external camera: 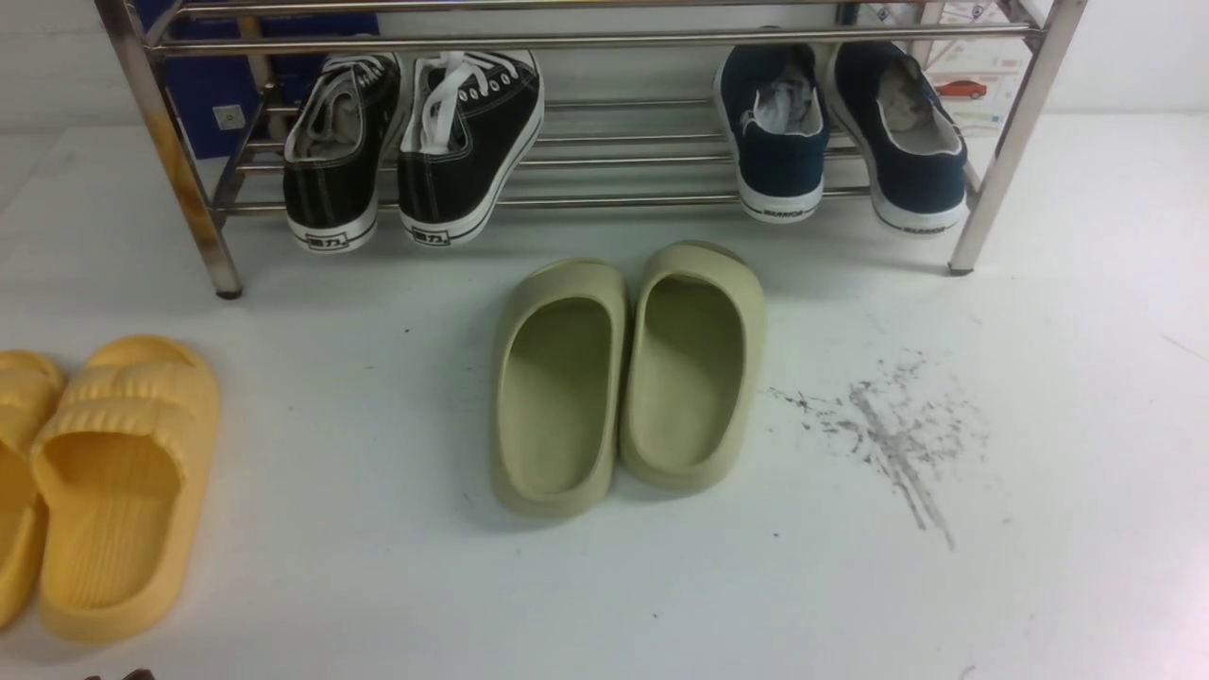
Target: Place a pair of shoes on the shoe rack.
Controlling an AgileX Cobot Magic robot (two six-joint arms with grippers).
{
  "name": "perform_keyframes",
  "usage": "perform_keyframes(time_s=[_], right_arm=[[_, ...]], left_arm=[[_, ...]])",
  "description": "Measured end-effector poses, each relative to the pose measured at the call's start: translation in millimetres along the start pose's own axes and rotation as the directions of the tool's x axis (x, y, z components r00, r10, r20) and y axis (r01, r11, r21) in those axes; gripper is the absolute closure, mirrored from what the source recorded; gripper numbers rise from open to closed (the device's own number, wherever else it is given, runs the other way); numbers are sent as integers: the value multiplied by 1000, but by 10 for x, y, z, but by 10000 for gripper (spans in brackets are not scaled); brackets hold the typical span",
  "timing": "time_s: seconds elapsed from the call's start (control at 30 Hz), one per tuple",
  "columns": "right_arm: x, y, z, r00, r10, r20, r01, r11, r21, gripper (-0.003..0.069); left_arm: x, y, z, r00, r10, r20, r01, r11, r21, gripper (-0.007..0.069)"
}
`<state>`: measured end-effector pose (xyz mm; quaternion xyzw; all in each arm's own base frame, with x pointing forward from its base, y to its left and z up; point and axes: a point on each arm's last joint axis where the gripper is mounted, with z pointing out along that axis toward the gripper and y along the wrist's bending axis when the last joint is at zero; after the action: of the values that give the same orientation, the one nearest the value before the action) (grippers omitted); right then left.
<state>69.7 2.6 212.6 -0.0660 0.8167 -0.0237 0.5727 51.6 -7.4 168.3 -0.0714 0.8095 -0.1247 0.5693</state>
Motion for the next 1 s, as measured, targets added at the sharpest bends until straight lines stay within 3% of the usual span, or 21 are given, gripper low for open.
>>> perform_keyframes(time_s=[0.13, 0.37, 1.0], right_arm=[[424, 62, -8, 997, 80, 23, -80, 997, -11, 601], [417, 59, -33, 989, 141, 49, -141, 990, -5, 592], [418, 62, -33, 988, 148, 49, -148, 989, -8, 569]], left_arm=[[0, 0, 0, 1000, 0, 0, 0, 1000, 0, 387], [0, 0, -1, 1000, 0, 1, 0, 1000, 0, 387], [0, 0, -1, 1000, 0, 1, 0, 1000, 0, 387]])
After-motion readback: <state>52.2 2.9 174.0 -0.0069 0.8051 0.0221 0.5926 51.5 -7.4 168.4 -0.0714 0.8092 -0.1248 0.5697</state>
